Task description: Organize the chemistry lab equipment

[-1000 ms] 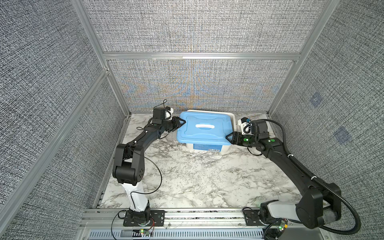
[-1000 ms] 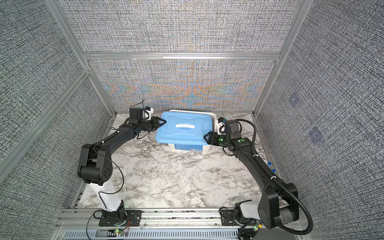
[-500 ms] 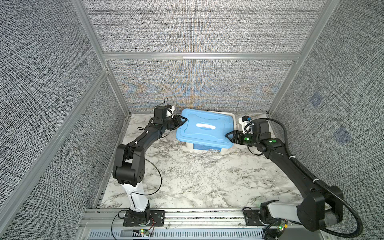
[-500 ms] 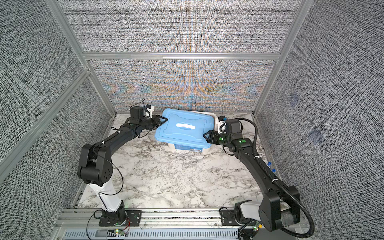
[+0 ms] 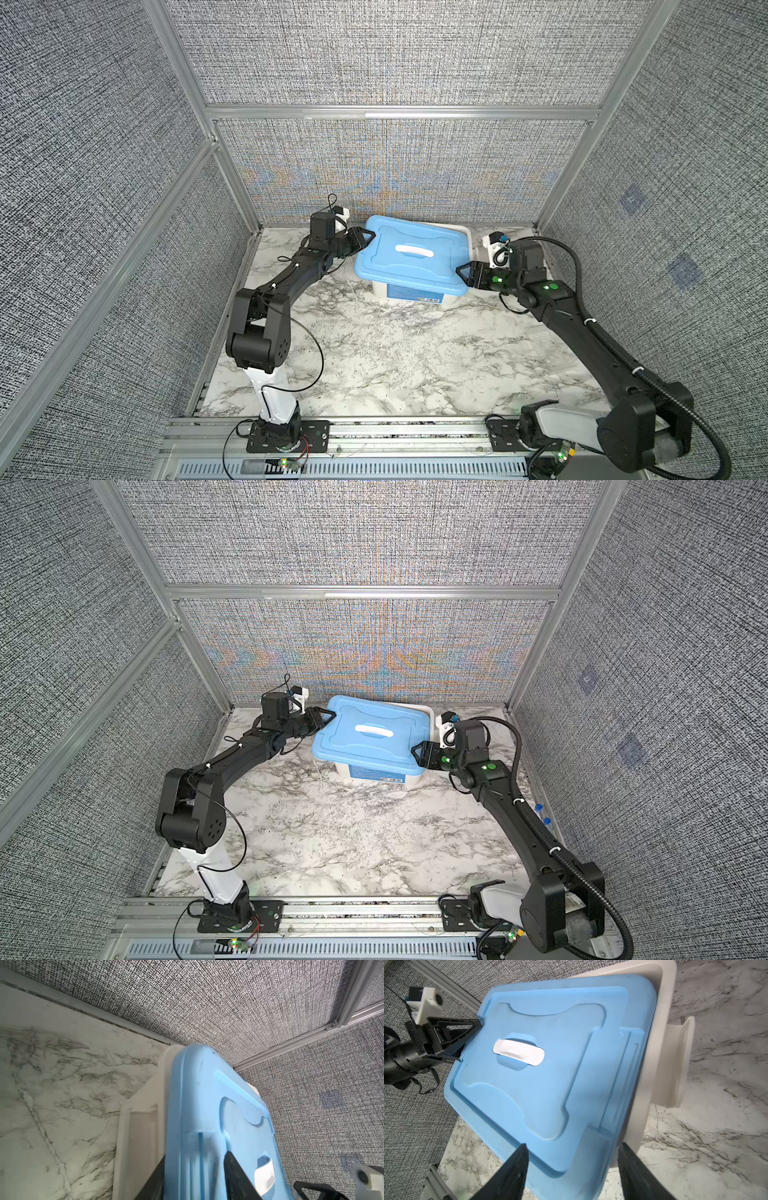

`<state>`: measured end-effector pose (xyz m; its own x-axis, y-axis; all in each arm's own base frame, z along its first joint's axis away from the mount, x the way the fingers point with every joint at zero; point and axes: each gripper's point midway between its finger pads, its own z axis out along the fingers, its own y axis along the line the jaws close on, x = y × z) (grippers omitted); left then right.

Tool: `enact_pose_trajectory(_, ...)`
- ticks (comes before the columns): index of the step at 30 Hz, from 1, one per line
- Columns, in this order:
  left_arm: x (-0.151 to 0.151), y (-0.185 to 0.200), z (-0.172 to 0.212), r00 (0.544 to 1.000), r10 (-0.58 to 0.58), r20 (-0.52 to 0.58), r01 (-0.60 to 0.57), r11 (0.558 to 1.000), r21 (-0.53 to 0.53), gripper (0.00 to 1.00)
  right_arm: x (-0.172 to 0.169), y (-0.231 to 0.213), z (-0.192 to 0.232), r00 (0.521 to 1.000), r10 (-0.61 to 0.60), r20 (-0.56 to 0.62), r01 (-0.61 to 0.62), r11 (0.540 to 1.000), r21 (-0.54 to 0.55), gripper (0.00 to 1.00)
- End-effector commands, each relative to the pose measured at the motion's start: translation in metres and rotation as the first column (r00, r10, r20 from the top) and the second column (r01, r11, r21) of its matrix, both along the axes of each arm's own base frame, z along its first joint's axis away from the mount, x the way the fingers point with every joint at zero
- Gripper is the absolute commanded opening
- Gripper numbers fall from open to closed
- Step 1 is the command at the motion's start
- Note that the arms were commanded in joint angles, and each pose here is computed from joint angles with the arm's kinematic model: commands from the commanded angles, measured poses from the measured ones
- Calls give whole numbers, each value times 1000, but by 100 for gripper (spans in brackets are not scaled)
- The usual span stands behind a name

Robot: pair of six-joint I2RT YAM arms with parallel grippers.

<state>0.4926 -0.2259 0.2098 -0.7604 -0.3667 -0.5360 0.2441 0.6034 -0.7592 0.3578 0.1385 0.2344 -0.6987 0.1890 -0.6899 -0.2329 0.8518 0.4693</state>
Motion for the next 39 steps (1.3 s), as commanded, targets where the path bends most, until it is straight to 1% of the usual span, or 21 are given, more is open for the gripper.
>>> enact_pose_trajectory(1,6,1,2,998,9,56,-10,1000,12,43,2,-11,-3,999,-39,6,39,999,-37,67)
enact_pose_trajectory(3,4,2,-1,998,12,65,-13,1000,11,43,3,-15,-4,998,-57,-4,57,998,-31,67)
enact_pose_trajectory(8,1,6,-10,997,19,78,-24,998,58,43,2,-14,-8,998,-52,-27,52,999,-13,67)
enact_pose_trajectory(14,-4,10,-18,996,29,87,-36,996,82,43,-5,-2,-5,997,-19,-70,24,997,72,67)
enact_pose_trajectory(19,-4,14,-18,995,38,92,-48,993,107,43,-18,-1,-9,987,-46,-154,66,990,127,67)
enact_pose_trajectory(23,-5,15,-20,995,36,90,-47,991,123,43,-28,4,-17,967,-61,-247,110,975,192,67)
enact_pose_trajectory(25,-6,17,-20,995,37,93,-49,990,133,43,-33,8,-32,950,-68,-305,139,966,219,67)
enact_pose_trajectory(27,-7,17,-23,995,36,91,-49,989,140,43,-32,13,-37,946,-53,-319,140,957,255,67)
enact_pose_trajectory(32,-8,14,-24,996,22,83,-32,991,129,43,-22,26,-36,954,-11,-301,116,937,331,65)
enact_pose_trajectory(36,-8,12,-27,997,12,74,-22,991,131,43,-15,26,-35,967,-6,-256,89,946,312,61)
enact_pose_trajectory(39,-9,12,-28,997,10,73,-19,992,125,43,-13,27,-39,968,-3,-253,83,949,305,57)
